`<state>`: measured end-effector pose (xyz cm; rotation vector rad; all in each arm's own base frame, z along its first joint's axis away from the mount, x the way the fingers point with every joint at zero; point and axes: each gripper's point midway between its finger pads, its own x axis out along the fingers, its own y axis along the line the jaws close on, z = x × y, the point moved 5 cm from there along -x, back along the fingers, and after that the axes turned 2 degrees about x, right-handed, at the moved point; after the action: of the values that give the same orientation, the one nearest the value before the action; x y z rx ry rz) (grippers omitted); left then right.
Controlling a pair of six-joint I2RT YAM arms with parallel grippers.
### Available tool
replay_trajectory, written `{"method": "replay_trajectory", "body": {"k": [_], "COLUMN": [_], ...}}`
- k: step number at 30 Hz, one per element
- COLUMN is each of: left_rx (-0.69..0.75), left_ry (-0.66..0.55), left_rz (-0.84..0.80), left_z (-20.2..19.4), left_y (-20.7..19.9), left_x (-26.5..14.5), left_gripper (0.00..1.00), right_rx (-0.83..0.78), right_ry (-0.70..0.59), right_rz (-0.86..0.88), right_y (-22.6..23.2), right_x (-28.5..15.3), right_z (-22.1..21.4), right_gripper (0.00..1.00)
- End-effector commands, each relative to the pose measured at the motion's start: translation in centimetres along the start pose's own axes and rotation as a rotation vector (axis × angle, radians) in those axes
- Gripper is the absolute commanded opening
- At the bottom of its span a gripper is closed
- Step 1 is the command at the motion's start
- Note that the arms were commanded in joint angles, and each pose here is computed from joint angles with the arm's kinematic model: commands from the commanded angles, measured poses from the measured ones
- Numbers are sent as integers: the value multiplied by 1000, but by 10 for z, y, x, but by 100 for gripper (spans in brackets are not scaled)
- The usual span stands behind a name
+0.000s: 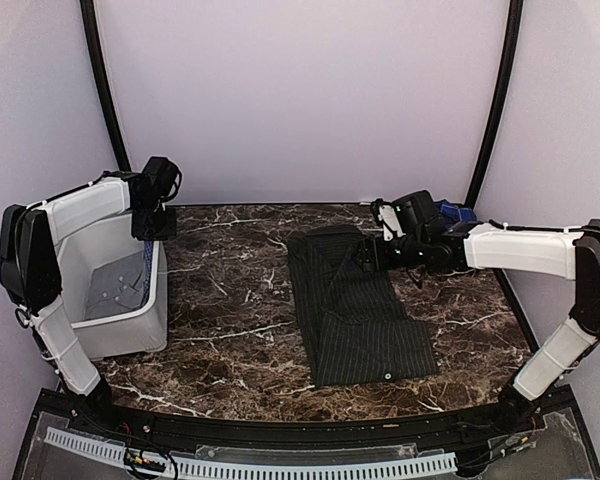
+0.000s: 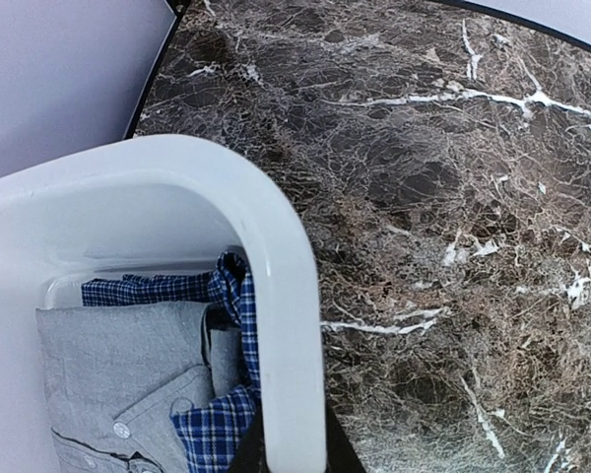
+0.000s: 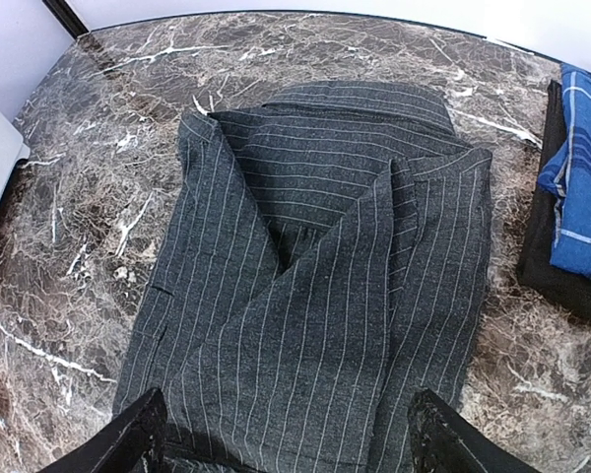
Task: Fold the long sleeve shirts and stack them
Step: Move the bin to the corner of the board.
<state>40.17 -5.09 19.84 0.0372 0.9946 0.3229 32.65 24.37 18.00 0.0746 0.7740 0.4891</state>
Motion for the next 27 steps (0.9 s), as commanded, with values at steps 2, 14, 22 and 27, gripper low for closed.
{"method": "replay_trajectory", "body": {"k": [2,14,22,27], "left_rx": [157,185,102,84], "left_ry": [-46,8,-88,-206], "left_rz": [-99,-176,-265,-378], "left_z": [-6,-59,-42,-12], "left_y": [0,15,18,1], "left_x": [-16,-34,-79,-130], "left_gripper": [0,9,87,92], "right_rx": [8,36,25,-18], "right_ry": [-52,-44,-24,34], "right_rz": [6,33,11,-16], "right_y": [3,6,4,12], "right_x": [-10,-8,-8,-5], "right_z": [4,0,-3,-13], "right_gripper": [81,81,83,83]}}
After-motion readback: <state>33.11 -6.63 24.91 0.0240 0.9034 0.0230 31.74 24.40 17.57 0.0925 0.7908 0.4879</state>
